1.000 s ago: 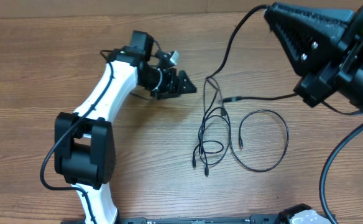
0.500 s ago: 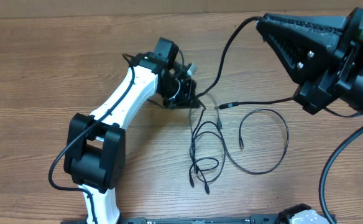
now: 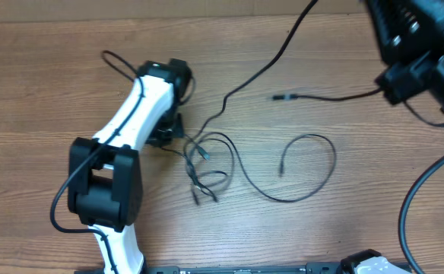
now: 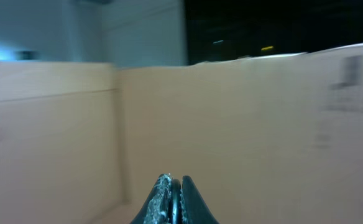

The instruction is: Untangle cables

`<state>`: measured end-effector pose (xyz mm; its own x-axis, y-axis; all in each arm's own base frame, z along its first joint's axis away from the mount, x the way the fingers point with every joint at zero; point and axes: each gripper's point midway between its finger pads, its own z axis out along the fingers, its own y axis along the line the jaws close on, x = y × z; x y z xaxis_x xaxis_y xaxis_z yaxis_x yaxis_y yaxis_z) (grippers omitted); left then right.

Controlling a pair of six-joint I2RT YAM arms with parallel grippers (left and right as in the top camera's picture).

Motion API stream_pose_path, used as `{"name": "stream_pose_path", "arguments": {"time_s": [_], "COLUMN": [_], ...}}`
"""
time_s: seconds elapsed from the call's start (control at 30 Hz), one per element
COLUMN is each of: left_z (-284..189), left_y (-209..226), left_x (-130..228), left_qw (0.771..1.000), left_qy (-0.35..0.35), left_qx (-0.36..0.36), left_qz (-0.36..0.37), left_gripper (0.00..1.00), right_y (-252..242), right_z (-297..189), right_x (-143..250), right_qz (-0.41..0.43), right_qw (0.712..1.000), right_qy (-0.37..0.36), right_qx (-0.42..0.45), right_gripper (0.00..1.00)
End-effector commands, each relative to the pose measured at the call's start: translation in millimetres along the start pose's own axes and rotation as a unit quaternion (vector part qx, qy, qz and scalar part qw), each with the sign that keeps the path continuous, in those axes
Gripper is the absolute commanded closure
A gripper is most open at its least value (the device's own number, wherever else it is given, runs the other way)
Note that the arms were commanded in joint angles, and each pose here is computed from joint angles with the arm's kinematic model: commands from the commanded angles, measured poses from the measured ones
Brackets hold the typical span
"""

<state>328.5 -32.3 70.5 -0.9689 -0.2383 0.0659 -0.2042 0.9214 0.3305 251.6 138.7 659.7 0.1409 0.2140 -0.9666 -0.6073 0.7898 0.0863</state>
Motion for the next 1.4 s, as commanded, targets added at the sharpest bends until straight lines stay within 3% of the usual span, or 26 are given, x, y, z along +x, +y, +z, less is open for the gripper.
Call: {"name": "stream_pose_path", "arguments": {"time_s": [0.0, 0.2, 0.43, 0.7, 0.87, 1.13, 1.37], "left_z": [8, 24, 41, 29, 14, 0, -4], "left_y": [37, 76, 98, 61, 25, -16, -28], "left_x": [-14, -20, -25, -37, -41, -33, -30], "left_qw": [0.996, 0.985, 0.958, 0.963, 0.961, 0.961, 0.961], "left_qy": [-0.009, 0.027, 0.083, 0.066, 0.037, 0.02, 0.013], "left_qx": [-0.04, -0.013, 0.099, 0.22, 0.268, 0.273, 0.273], "left_qz": [-0.082, -0.168, -0.255, -0.143, -0.056, 0.03, 0.05], "left_gripper": [0.96, 0.95, 0.96, 0.96, 0.96, 0.96, 0.96], "right_y": [-40, -71, -87, -127, -173, -258, -299], "right_z": [-25, -57, -77, -59, -49, -51, -41], "right_x": [-36, -69, -88, -35, 22, 102, 144], "right_qz": [-0.027, -0.079, -0.095, -0.075, -0.063, 0.001, 0.064], "right_qw": [0.989, 0.965, 0.944, 0.935, 0.905, 0.854, 0.867], "right_qy": [-0.06, -0.101, -0.128, -0.032, 0.071, 0.182, 0.224], "right_qx": [0.129, 0.228, 0.287, 0.345, 0.415, 0.487, 0.441], "right_gripper": [0.96, 0.96, 0.96, 0.96, 0.96, 0.96, 0.96]}}
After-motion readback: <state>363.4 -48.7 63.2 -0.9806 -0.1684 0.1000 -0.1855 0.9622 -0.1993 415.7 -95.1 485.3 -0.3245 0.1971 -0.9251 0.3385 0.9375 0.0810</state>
